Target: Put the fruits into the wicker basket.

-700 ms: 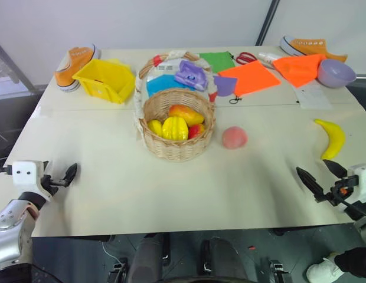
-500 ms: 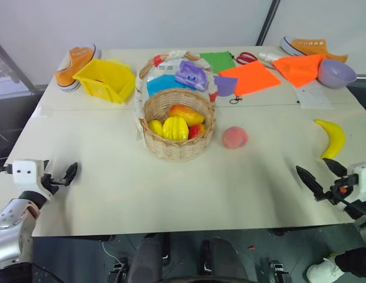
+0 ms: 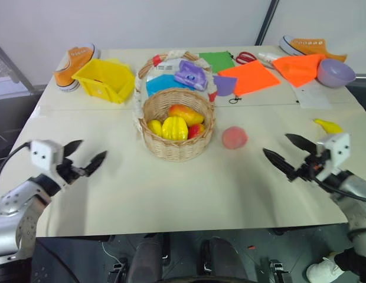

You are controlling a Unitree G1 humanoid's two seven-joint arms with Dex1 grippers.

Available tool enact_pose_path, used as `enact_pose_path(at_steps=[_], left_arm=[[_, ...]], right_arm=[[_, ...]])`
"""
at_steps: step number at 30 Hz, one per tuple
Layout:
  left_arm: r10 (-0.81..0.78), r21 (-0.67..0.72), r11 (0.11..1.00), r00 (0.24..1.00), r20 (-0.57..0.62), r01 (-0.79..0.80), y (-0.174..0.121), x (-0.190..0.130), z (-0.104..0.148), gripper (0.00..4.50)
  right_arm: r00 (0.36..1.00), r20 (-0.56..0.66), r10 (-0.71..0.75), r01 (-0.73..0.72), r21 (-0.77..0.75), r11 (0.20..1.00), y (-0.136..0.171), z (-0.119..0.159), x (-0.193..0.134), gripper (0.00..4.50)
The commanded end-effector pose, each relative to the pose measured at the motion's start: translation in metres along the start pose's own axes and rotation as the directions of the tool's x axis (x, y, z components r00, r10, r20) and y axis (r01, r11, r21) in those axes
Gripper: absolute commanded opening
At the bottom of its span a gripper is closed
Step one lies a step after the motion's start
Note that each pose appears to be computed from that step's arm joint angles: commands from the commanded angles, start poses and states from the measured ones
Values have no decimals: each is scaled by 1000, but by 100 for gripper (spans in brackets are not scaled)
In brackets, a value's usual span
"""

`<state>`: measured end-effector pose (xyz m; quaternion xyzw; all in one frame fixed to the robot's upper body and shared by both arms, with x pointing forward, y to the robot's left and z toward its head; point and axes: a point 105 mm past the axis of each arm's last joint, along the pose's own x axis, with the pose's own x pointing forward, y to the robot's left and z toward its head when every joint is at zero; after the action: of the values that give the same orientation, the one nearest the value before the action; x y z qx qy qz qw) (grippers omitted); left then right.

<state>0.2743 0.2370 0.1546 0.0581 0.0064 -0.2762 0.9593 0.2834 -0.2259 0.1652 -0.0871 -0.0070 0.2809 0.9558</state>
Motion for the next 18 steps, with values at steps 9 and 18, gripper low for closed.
enact_pose_path(at_steps=[9, 18], left_arm=[[-533, 145, 837, 846, 4, 527, -119, 39, 62, 450], [-538, 121, 837, 843, -2, 534, -128, 41, 58, 450]], right_arm=[[989, -148, 30, -51, -140, 989, 8, -21, 63, 449], [986, -157, 49, -60, -64, 996, 4, -39, 79, 424]])
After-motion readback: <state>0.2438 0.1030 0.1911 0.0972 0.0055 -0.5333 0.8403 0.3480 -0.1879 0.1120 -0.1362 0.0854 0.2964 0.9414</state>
